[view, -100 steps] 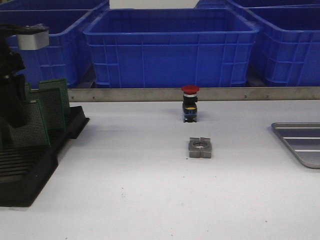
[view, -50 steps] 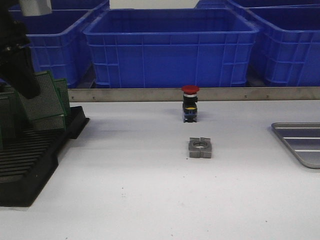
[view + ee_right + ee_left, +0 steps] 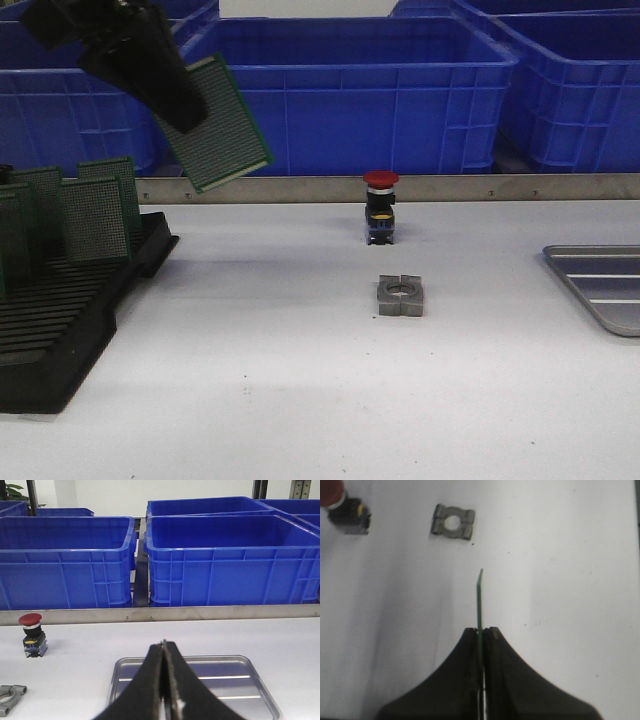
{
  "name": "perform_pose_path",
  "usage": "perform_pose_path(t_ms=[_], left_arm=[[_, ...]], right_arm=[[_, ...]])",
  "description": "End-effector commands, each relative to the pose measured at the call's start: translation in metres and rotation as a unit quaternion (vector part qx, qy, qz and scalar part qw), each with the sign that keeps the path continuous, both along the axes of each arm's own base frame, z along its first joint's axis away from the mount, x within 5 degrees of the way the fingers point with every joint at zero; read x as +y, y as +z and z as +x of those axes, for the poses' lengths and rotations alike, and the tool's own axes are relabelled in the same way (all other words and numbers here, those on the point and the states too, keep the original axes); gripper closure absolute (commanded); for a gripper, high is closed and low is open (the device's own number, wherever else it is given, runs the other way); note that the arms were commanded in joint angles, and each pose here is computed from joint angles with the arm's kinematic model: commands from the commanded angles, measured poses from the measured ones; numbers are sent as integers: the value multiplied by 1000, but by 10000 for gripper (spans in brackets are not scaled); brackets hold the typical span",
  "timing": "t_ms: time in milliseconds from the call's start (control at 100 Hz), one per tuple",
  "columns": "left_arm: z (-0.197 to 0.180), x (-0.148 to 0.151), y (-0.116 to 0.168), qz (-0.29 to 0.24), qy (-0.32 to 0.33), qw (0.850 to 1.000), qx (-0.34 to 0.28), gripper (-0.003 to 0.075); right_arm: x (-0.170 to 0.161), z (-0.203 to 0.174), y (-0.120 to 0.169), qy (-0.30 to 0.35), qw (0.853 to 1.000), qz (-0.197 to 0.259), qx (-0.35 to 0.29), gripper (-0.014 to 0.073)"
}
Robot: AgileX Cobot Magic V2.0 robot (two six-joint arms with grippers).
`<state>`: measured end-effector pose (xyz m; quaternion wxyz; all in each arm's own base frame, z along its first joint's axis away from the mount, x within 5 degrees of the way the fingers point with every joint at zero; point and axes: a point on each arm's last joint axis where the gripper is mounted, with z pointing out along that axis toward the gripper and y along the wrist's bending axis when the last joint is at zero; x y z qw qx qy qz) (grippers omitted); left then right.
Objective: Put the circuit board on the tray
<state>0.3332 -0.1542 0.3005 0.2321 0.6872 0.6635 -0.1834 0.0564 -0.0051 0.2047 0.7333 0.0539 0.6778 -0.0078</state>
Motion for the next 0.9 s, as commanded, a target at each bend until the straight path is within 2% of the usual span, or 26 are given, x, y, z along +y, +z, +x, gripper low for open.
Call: perform_pose_path(t_ms=[0, 190, 330, 520, 670, 770, 890], left_arm=[[-22, -17, 29, -37, -30, 999, -1, 739], [-38, -45, 30, -39, -74, 996, 1, 739], [-44, -53, 30, -39, -90, 995, 2, 739], [-46, -56, 31, -51, -89, 995, 7, 739], [-46, -56, 31, -51, -89, 995, 7, 739], [-46, -56, 31, -51, -89, 995, 7, 739], [-46, -56, 31, -51, -89, 995, 7, 739]], right_arm=[[0, -3, 10, -2, 998, -11, -65, 664], [0, -5, 23, 0, 996, -13, -91, 664], [1, -11, 51, 3, 998, 6, -64, 664], [4, -13, 101, 14, 998, 36, 55, 664], [4, 0, 130, 18, 984, 46, 171, 664], [4, 10, 143, 21, 978, 52, 201, 664], [3, 21, 146, 21, 975, 55, 212, 662]])
